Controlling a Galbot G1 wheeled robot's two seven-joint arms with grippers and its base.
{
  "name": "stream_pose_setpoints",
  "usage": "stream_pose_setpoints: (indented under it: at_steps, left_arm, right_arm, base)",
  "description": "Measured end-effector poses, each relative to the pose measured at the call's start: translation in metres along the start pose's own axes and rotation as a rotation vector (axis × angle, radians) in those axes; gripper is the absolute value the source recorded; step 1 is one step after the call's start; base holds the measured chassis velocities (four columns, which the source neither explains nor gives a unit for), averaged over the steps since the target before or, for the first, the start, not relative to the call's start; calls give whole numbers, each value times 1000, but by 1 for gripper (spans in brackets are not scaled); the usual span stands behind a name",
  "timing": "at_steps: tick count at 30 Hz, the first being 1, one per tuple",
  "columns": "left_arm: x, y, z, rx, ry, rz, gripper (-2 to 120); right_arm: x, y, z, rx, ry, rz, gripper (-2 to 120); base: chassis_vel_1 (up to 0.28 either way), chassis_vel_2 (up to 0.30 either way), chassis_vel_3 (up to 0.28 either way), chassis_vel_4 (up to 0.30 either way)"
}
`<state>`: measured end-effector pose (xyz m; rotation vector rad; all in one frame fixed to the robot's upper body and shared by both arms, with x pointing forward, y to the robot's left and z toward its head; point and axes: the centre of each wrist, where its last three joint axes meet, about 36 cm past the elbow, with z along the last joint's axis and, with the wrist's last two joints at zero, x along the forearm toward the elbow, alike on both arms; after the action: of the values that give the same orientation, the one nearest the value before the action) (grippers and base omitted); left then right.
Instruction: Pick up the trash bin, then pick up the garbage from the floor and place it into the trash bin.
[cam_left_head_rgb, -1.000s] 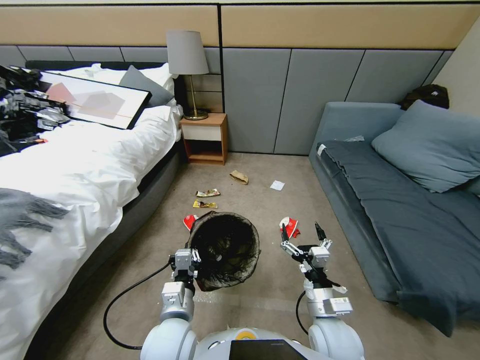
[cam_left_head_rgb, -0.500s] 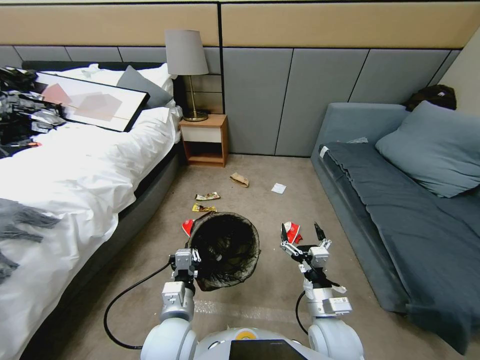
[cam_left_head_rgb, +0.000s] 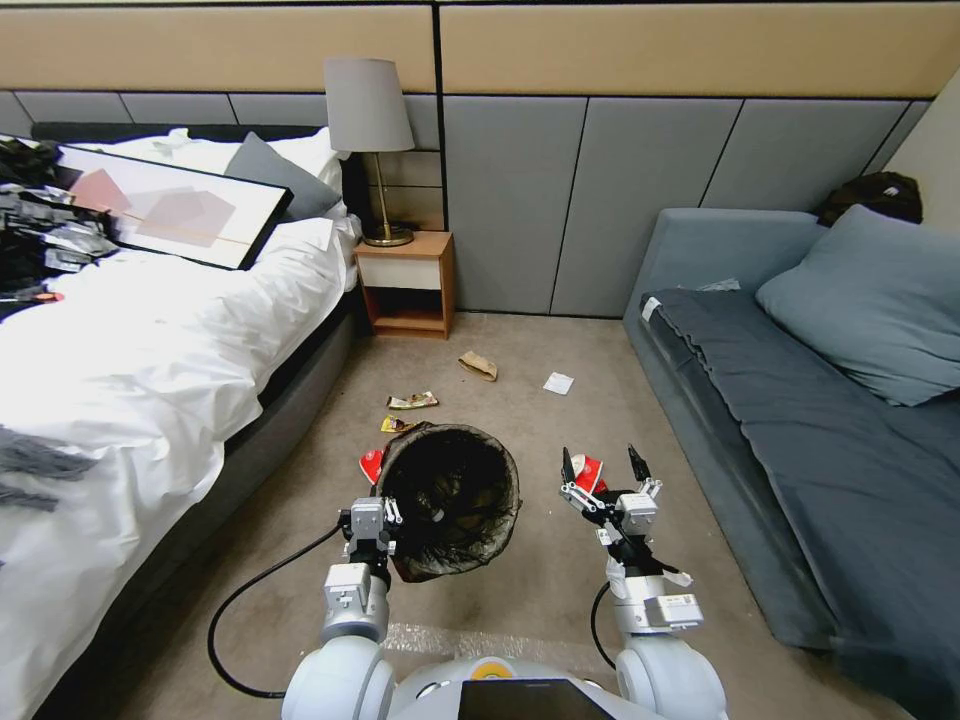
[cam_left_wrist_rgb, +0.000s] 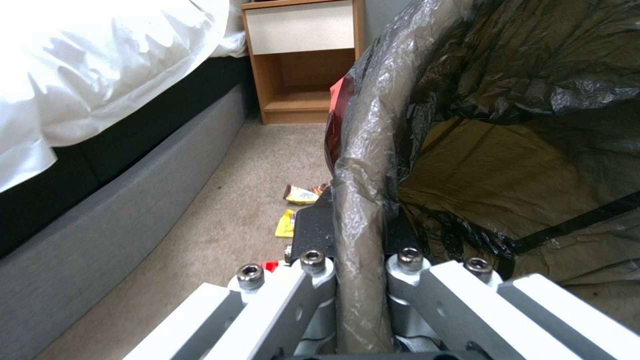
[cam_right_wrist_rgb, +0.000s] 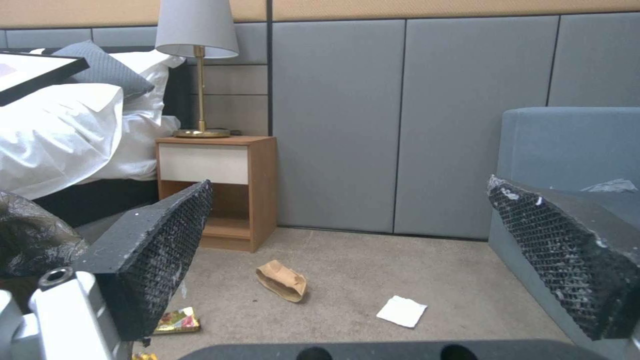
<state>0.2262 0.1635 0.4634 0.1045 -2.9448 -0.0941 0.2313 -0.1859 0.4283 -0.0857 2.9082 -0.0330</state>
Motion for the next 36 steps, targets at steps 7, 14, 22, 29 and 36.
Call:
stream_pose_setpoints:
  at_steps: [7,14,22,29,36]
  left_arm:
    - [0,0,0,-2,-1,1,2]
    - [0,0,0,-4,-1,2,1]
    - [1,1,1,-6,-2,2,1]
    - [1,0,1,-6,-3,1,1]
    - [0,0,1,-6,-3,1,1]
  right_arm:
    - [1,0,0,1,1,0,100]
    - [1,0,0,1,1,1,100]
    - [1,0,0,0,2,1,100]
    - [1,0,0,1,3,1,100]
    - [1,0,2,2,6,1,100]
  base:
    - [-103,103,97,-100]
    - [-85,91,95,-101]
    - [-96,102,102,-105]
    - [-100,88,93,-96]
    - [-87,88,92,-91]
